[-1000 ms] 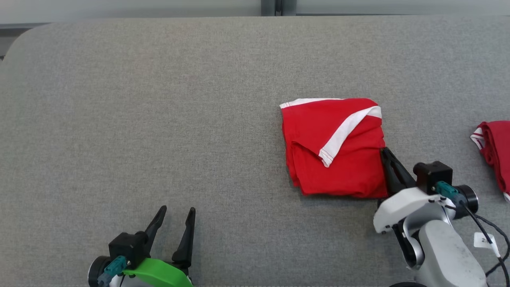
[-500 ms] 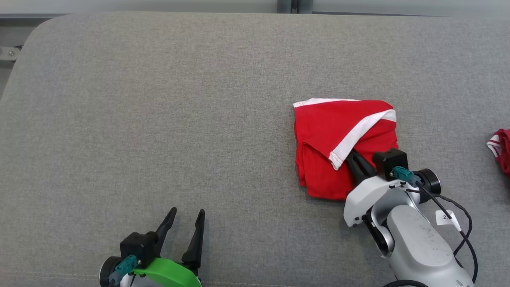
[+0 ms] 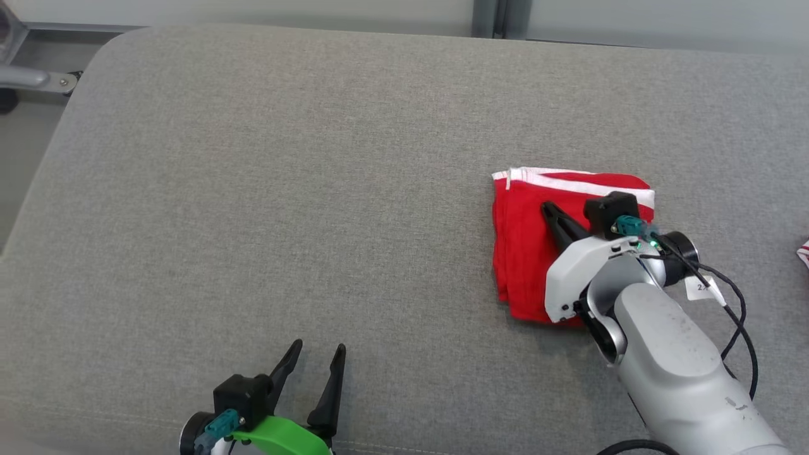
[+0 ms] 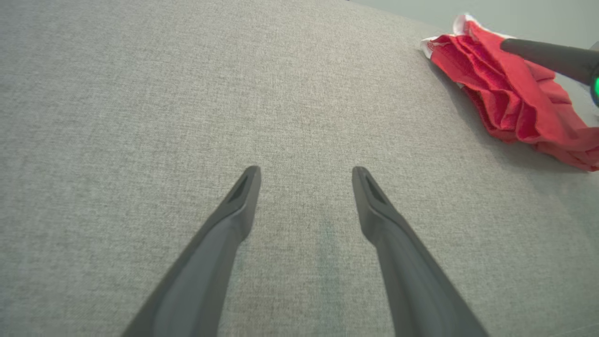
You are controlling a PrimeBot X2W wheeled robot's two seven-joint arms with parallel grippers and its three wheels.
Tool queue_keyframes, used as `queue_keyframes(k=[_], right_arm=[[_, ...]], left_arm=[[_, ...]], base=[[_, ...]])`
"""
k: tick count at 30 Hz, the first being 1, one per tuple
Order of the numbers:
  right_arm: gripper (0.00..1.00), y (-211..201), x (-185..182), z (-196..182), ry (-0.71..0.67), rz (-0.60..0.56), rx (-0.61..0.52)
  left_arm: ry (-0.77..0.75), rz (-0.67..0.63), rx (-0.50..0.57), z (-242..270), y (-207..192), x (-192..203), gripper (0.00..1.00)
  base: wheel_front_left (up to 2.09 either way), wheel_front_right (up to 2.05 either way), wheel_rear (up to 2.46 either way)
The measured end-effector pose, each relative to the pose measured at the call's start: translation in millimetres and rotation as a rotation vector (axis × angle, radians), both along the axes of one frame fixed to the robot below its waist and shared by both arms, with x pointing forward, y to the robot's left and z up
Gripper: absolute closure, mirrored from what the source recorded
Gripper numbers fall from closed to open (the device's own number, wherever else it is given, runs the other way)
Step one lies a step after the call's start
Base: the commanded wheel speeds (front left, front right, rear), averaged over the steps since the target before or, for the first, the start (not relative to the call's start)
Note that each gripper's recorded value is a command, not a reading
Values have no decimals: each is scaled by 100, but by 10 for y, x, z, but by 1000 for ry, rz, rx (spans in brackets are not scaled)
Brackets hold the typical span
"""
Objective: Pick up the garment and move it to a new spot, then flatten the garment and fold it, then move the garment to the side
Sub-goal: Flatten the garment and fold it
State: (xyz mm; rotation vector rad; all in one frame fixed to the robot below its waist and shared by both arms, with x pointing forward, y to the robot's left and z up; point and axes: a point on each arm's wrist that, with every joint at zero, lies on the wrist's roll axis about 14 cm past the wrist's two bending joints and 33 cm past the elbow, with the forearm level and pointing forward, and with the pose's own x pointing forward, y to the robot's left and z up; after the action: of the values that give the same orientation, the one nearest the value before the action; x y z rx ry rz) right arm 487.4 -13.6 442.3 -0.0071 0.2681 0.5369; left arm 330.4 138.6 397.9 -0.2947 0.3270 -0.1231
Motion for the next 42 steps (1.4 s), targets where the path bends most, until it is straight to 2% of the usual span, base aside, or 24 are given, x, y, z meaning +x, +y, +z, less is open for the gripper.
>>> queue_keyframes(k=[7,14,15,17,18,21,29,34,38,42], right_arm=[[100,211,183,-39,49,49,-57],[100,549,112,200,-24,107,26],[78,556,72,214,-30,109,39],[3,541,-27,219,-32,105,63],[0,523,-80,221,-31,100,75],[0,374,-216,215,-15,68,96],[0,-677,-359,130,78,-142,77],[0,-1089,-407,39,185,-243,111],[0,-1194,-371,-47,274,-296,187],[0,-1125,-354,-148,356,-302,246]], left_arm=[[6,43,8,-14,140,-39,0],[1,99,9,6,273,-133,0],[0,107,8,10,285,-160,0],[-6,125,9,30,327,-212,0],[-11,131,10,42,345,-242,0],[-25,142,14,79,378,-320,0],[-80,102,17,219,274,-332,0],[-93,65,13,251,157,-280,0],[-84,59,8,227,137,-251,0],[-78,60,10,206,148,-231,0]], base=[[0,0,0],[0,0,0],[0,0,0],[0,0,0],[0,0,0],[0,0,0],[0,0,0],[0,0,0],[0,0,0],[0,0,0]])
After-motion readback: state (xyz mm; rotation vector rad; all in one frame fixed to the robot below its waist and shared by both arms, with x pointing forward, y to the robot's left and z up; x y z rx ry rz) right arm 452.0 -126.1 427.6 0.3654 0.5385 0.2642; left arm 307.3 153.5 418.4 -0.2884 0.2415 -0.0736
